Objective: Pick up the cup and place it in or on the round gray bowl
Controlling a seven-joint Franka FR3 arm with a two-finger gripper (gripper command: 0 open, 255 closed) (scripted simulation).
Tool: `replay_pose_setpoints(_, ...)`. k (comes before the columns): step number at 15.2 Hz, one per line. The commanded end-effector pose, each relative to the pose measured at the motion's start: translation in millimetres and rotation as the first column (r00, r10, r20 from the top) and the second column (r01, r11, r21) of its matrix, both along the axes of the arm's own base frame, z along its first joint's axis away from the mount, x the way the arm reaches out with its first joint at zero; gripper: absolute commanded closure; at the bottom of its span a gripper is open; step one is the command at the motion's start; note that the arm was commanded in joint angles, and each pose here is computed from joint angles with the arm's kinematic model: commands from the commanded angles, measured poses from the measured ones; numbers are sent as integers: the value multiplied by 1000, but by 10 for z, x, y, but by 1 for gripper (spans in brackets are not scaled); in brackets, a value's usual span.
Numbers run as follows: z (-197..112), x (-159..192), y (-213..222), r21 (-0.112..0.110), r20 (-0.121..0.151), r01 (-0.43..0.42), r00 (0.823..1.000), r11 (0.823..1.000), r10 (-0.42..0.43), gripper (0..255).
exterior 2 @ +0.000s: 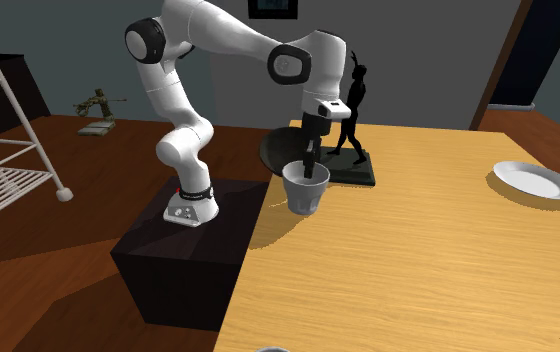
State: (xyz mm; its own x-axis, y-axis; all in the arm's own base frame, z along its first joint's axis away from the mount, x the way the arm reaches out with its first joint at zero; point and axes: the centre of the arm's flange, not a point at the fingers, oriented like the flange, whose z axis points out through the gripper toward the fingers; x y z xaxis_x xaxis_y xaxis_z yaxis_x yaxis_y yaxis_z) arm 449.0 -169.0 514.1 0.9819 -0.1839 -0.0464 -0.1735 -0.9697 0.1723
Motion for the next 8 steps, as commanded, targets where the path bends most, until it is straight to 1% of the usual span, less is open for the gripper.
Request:
replay_pose_setpoints(1,-18,-20,9,3,-10,1,1000,1000,-1,255)
replay_pose_setpoints(8,351,-20,9,3,-10,1,1000,1000,-1,255)
